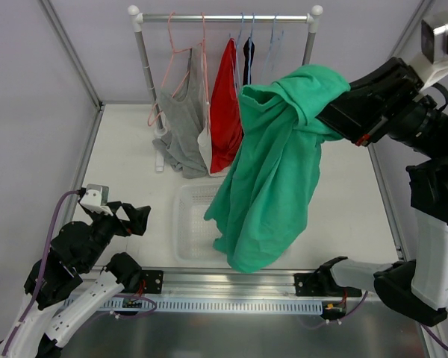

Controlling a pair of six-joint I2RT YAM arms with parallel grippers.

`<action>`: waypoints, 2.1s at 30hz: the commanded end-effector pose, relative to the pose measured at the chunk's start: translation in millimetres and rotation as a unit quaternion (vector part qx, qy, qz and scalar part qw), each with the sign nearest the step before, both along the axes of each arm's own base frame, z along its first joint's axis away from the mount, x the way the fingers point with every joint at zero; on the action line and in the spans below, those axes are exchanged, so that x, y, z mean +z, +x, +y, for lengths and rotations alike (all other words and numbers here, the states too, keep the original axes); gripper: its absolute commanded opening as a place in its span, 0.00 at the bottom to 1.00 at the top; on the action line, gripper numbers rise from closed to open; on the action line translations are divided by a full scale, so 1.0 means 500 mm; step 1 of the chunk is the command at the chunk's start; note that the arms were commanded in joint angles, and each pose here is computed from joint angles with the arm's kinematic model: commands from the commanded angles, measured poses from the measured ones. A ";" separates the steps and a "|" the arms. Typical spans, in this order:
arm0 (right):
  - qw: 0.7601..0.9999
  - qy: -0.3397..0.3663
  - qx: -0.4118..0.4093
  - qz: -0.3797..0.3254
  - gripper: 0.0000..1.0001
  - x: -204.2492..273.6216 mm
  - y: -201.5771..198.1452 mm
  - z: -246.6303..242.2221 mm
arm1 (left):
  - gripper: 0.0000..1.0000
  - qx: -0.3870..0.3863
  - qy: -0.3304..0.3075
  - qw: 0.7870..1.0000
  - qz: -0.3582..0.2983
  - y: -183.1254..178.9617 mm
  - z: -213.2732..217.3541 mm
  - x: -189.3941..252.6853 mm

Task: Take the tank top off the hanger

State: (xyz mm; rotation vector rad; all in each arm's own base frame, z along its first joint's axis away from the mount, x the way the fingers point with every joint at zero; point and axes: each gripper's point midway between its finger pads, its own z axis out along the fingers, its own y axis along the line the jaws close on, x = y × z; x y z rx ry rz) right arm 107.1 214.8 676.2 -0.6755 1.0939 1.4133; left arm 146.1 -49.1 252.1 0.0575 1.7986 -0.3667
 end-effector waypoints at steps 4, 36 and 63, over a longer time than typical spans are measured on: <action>0.997 -0.054 -0.030 0.042 0.00 -0.143 0.091 0.037 | 0.99 0.004 -0.013 1.000 -0.014 0.004 -0.001 0.014; 0.973 -0.125 -0.134 0.137 0.00 -0.363 0.189 0.076 | 0.99 0.001 -0.015 1.000 -0.017 0.002 -0.001 0.015; 0.897 -0.331 -0.051 0.288 0.02 -1.022 0.167 0.202 | 0.99 0.061 -0.007 0.998 -0.009 0.025 0.028 0.009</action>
